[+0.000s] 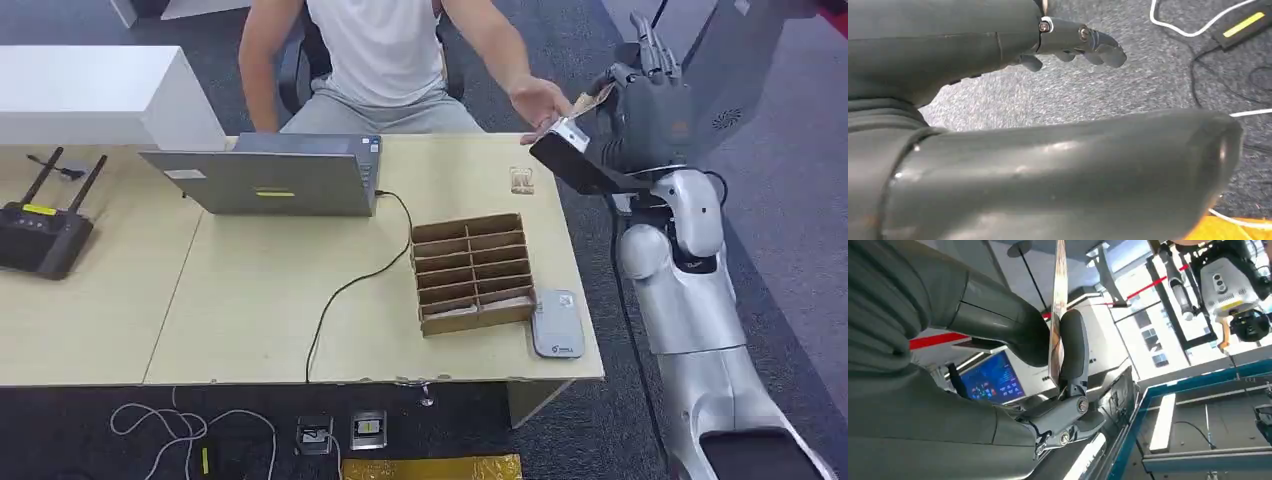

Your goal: Pass the card to the sensor for recognition and then transmit it.

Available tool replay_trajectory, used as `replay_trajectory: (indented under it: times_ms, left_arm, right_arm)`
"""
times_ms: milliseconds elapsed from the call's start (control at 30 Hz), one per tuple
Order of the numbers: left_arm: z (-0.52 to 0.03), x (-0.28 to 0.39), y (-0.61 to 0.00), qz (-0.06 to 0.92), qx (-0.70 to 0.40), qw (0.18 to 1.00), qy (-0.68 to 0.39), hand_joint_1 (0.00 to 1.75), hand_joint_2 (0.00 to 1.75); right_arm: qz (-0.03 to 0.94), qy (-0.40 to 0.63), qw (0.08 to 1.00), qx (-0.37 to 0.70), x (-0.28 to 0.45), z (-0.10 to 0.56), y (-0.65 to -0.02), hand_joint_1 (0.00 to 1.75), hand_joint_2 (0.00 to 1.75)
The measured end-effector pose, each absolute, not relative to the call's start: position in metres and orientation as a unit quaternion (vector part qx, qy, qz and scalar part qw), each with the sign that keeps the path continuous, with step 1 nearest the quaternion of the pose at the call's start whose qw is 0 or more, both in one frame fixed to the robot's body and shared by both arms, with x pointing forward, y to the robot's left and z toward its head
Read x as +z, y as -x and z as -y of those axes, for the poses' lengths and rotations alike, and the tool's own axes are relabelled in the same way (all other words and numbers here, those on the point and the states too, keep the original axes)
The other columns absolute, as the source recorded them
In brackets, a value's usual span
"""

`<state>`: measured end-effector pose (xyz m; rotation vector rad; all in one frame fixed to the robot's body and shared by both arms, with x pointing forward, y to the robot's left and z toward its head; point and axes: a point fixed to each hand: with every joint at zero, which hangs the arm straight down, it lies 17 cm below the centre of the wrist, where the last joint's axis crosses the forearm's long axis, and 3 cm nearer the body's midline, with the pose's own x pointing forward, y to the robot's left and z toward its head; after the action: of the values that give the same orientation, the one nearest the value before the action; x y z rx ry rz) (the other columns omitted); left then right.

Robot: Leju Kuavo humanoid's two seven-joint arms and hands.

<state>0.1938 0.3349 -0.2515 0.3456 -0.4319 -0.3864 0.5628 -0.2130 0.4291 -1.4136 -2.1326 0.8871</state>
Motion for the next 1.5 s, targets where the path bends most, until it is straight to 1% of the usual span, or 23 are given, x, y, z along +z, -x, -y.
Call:
replay_trajectory:
  times_ms: [133,233,400,633,933,967,1000,1033,1233,1267,1400,1500]
  left_arm:
    - [-0.332,-0.249,-0.203,0.213,-0.211,0.939,-0.166,0.00,0.00]
    - [-0.328,-0.247,-0.210,0.215,-0.221,0.937,-0.163,0.00,0.00]
    - [-0.327,-0.246,-0.214,0.218,-0.232,0.934,-0.160,0.00,0.00]
    - [-0.330,-0.246,-0.215,0.217,-0.238,0.933,-0.160,0.00,0.00]
    - [-0.333,-0.246,-0.214,0.216,-0.237,0.933,-0.162,0.00,0.00]
    - [-0.333,-0.246,-0.214,0.216,-0.237,0.933,-0.162,0.00,0.00]
    - [-0.334,-0.246,-0.214,0.216,-0.237,0.933,-0.162,0.00,0.00]
    - [-0.334,-0.246,-0.214,0.216,-0.237,0.933,-0.163,0.00,0.00]
    - [-0.336,-0.246,-0.214,0.215,-0.237,0.933,-0.164,0.00,0.00]
    - [-0.336,-0.246,-0.214,0.215,-0.237,0.933,-0.165,0.00,0.00]
    - [-0.337,-0.246,-0.214,0.215,-0.238,0.932,-0.166,0.00,0.00]
    - [-0.338,-0.246,-0.213,0.215,-0.238,0.932,-0.168,0.00,0.00]
  right_arm:
    - [0.739,0.535,0.220,0.345,0.416,0.218,-0.594,1.75,1.75]
    - [0.709,0.545,0.241,0.376,0.400,0.225,-0.620,1.75,1.75]
    - [0.673,0.546,0.276,0.416,0.369,0.229,-0.642,1.75,1.75]
    - [0.639,0.543,0.311,0.448,0.339,0.234,-0.655,1.75,1.75]
    - [0.624,0.537,0.327,0.464,0.325,0.236,-0.660,1.75,1.75]
    - [0.624,0.536,0.328,0.464,0.323,0.235,-0.660,1.45,1.75]
    - [0.623,0.536,0.330,0.465,0.322,0.235,-0.661,0.07,1.75]
    - [0.622,0.536,0.330,0.465,0.322,0.236,-0.661,0.00,1.75]
    - [0.625,0.539,0.329,0.460,0.322,0.236,-0.661,0.00,1.75]
    - [0.626,0.541,0.326,0.456,0.325,0.237,-0.660,0.00,0.00]
    - [0.639,0.559,0.303,0.432,0.347,0.238,-0.659,0.00,0.00]
    - [0.657,0.590,0.256,0.394,0.385,0.245,-0.653,0.00,0.00]
